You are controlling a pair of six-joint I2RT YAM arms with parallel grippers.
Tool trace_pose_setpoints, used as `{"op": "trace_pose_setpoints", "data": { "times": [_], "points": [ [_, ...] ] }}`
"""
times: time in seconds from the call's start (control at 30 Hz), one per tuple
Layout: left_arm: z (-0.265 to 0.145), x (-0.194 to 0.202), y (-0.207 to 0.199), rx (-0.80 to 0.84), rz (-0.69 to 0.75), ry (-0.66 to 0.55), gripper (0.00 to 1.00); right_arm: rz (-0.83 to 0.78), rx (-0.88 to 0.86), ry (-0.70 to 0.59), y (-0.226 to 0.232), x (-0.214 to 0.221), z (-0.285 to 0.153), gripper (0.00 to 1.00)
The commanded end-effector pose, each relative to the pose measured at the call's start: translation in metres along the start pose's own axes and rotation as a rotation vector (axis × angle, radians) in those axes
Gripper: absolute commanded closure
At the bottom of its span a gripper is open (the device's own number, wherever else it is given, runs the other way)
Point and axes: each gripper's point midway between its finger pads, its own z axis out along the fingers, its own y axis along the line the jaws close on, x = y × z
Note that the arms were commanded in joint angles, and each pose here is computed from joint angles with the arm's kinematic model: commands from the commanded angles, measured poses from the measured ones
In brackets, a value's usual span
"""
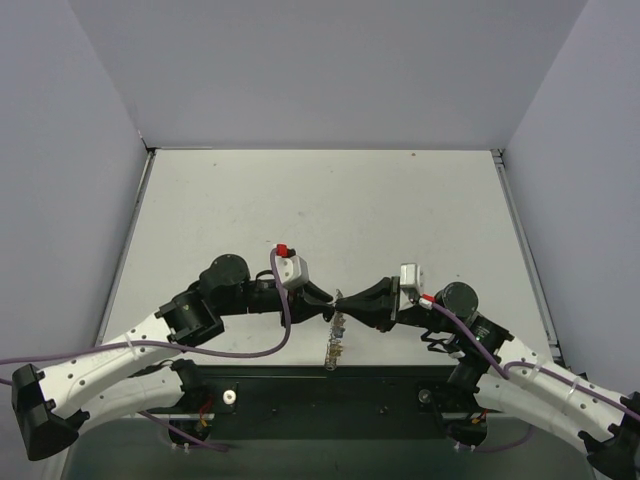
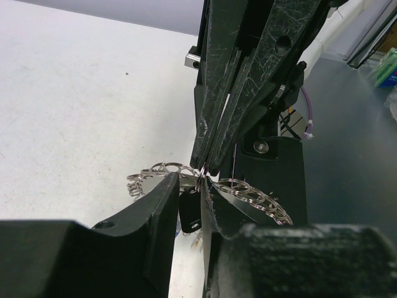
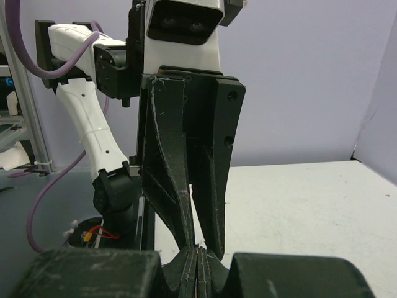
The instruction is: Put the keys on the keyring
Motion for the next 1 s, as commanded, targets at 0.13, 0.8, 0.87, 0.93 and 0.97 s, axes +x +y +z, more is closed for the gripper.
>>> {"op": "trace_pose_setpoints", "data": {
  "times": [0.13,0.8,0.87,0.93,0.97],
  "points": [
    [0.004,-0.021,-0.005,0.043,0.03,-0.073,0.79,-0.08,-0.028,-0.132,0.006,-0.042,0.0,1.0],
    [-0.01,-0.013,0.028,-0.181,-0.014,0.098,1.0,-0.056,0.092,-0.106,-0.013,-0.038,-0.005,0.47],
    [-0.011,-0.008,0.034,-0.213,-0.017,0.136,1.0,-0.052,0.111,-0.099,-0.015,-0.037,-0.007,0.39],
    [-0.014,-0.005,0.038,-0.236,-0.019,0.191,1.0,-0.044,0.139,-0.085,-0.02,-0.035,-0.009,0.3],
    [-0.018,0.001,0.041,-0.255,-0.025,0.232,1.0,-0.035,0.151,-0.071,-0.022,-0.033,-0.009,0.25]
  ]
}}
